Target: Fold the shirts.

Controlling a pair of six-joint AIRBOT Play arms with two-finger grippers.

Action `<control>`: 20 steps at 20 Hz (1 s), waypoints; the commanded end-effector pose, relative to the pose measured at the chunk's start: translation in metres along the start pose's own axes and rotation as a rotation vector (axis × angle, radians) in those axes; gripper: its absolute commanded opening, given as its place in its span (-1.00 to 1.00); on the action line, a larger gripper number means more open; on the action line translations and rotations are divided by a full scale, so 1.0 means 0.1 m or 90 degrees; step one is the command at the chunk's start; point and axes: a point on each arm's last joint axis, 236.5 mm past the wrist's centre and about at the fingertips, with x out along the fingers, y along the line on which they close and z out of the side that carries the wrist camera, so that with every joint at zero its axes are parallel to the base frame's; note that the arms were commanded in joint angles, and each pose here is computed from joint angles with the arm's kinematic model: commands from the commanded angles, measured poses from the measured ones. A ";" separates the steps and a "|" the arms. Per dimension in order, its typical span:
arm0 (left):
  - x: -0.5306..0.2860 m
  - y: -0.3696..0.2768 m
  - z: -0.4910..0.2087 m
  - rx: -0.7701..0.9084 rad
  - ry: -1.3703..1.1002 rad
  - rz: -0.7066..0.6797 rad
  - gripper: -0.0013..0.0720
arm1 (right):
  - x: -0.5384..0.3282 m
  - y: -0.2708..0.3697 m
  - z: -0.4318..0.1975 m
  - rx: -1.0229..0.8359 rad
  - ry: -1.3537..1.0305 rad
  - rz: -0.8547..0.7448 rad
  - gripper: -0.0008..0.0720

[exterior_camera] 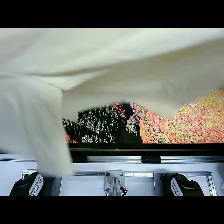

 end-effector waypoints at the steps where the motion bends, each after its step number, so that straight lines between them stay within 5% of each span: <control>1: -0.01 0.14 -0.53 -0.011 0.124 0.030 -0.88 | 0.05 -0.13 -0.43 -0.013 0.117 -0.030 -0.80; 7: 0.42 0.63 -2.14 -0.117 0.376 0.051 -0.88 | 0.68 0.18 -2.42 0.033 0.563 0.069 -0.80; 11: 0.55 1.02 -3.80 -0.244 0.577 0.090 -0.88 | 1.25 0.37 -3.79 0.087 0.717 0.088 -0.80; 14: 0.82 1.27 -4.67 -0.343 0.611 0.124 -0.88 | 1.94 0.78 -4.43 0.174 0.695 0.128 -0.80; 20: 1.92 1.82 -5.29 -0.355 0.477 0.163 -0.88 | 3.22 1.30 -4.63 0.338 0.437 0.104 -0.80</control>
